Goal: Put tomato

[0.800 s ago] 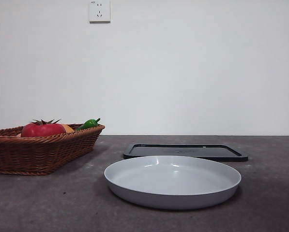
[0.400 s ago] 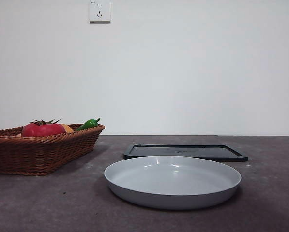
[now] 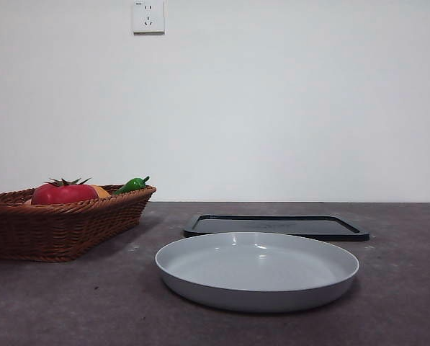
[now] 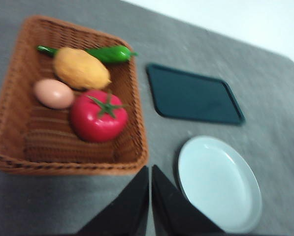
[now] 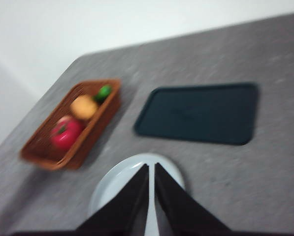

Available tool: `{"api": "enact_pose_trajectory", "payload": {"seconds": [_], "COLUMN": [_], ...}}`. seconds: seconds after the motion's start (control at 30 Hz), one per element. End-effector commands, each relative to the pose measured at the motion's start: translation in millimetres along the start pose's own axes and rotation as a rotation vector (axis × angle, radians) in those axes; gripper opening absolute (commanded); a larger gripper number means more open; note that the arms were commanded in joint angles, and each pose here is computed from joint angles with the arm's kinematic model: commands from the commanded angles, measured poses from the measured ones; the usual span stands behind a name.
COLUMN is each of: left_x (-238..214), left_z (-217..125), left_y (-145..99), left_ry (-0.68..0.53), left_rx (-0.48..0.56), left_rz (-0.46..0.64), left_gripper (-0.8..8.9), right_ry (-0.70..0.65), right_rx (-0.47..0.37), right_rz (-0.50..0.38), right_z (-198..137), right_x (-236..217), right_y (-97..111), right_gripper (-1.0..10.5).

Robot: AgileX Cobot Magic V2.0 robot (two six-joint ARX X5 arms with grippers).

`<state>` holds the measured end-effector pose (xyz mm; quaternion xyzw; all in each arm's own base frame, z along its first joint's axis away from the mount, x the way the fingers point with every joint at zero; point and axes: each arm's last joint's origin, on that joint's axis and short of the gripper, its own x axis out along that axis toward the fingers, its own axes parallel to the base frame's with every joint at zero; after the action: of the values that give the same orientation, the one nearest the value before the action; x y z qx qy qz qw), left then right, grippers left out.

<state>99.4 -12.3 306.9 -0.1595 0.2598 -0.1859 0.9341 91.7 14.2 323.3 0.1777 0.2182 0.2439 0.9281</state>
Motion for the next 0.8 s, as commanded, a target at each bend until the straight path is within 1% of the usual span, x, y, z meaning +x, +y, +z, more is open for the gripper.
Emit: {"api": "enact_pose_trajectory", "payload": {"seconds": [0.03, 0.13, 0.4, 0.63, 0.8], "left_x": [-1.7, -0.6, -0.3, 0.1, 0.2], "left_z": [11.5, 17.3, 20.9, 20.3, 20.5], "left_y": [-7.2, -12.9, -22.0, -23.1, -23.1], "left_ry": [0.045, 0.107, 0.205, 0.213, 0.211], "left_rx": [0.077, 0.098, 0.134, 0.141, 0.141], "left_rz": [-0.049, -0.096, -0.142, -0.151, -0.151], "left_gripper": [0.10, 0.10, 0.10, 0.10, 0.13], "right_ry": [0.053, 0.132, 0.287, 0.358, 0.364], "right_rx": [-0.051, -0.069, -0.132, -0.153, -0.160], "right_rz": [0.048, 0.093, 0.170, 0.212, 0.221], "right_z": [12.1, 21.0, 29.3, 24.9, 24.6], "right_x": [-0.2, 2.3, 9.7, 16.4, 17.3], "right_y": [7.2, 13.8, 26.6, 30.1, 31.1], "right_gripper": [0.1, 0.1, 0.1, 0.1, 0.1]}}
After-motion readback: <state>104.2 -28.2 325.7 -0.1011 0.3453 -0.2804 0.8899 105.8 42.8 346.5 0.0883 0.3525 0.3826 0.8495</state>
